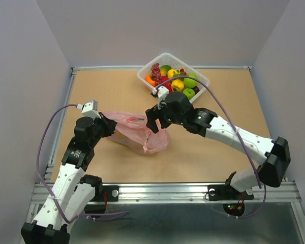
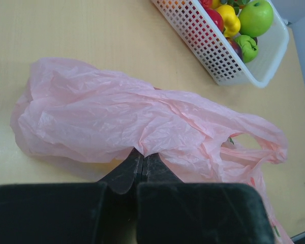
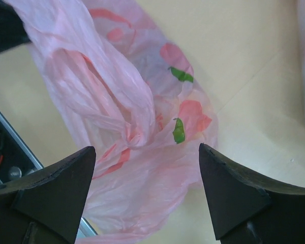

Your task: Untie the knot of the plastic bag and take out the fruit

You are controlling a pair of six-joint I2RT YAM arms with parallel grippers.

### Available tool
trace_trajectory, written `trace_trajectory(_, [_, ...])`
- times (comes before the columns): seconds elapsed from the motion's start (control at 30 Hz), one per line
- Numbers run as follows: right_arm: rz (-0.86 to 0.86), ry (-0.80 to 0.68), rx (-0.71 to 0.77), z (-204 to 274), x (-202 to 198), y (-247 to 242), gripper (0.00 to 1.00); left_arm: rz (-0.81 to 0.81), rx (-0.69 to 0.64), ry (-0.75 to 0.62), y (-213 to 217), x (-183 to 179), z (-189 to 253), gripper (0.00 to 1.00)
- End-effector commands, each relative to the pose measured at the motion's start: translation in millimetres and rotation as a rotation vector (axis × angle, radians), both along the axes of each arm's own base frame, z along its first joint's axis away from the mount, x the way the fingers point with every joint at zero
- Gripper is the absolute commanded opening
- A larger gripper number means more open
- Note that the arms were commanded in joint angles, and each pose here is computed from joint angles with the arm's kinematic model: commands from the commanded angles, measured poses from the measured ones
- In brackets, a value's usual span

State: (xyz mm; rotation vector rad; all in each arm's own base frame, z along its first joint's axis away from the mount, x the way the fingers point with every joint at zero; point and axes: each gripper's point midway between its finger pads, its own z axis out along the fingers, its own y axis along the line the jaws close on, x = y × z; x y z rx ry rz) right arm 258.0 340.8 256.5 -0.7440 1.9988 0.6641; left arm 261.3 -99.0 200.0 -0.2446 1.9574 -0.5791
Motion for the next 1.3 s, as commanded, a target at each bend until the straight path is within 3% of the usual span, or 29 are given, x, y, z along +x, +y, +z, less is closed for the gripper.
trace_trajectory(0.0, [0.03, 0.036, -0.038, -14.2, 5.9, 15.8, 0.87, 0.006, -0.018, -0.036, 0.3, -0.5, 6.6, 0.0])
trace_trajectory(0.2, [-0.021, 0.077, -0.146, -62.2, 18.6, 13.3, 0.85, 0.026, -0.015, -0.041, 4.0, -1.4, 8.0, 0.0])
trace_trajectory(0.3, [-0.051, 0.083, -0.175, -73.8, 23.6, 10.9, 0.77, 0.036, -0.013, -0.046, 6.1, -2.0, 9.2, 0.0])
trace_trajectory(0.5, [-0.118, 0.064, -0.245, -91.7, 35.0, -1.1, 0.48, 0.067, -0.013, -0.067, 11.9, -3.2, 15.0, 0.0])
trace_trajectory(0.63, [-0.184, 0.053, -0.307, -107.5, 40.7, -17.7, 0.22, 0.072, -0.013, -0.066, 12.6, -3.4, 14.4, 0.0])
trace_trajectory(0.8, [-0.367, 0.063, -0.331, -119.8, 63.9, -61.2, 0.01, 0.084, -0.01, -0.066, 14.8, -3.6, 14.8, 0.0])
trace_trajectory(1.03, [-0.629, 0.11, -0.189, -121.6, 88.6, -127.5, 0.01, 0.202, -0.003, -0.072, 34.8, -4.1, 18.2, 0.0])
trace_trajectory(1.2, [-0.533, 0.091, -0.114, -101.0, 80.3, -116.1, 0.01, 0.316, 0.012, -0.032, 52.9, -3.6, 10.2, 0.0])
trace_trajectory(1.27, [-0.415, 0.116, -0.082, -97.3, 70.0, -98.4, 0.06, 0.318, 0.035, -0.004, 53.7, -0.9, 4.5, 0.0])
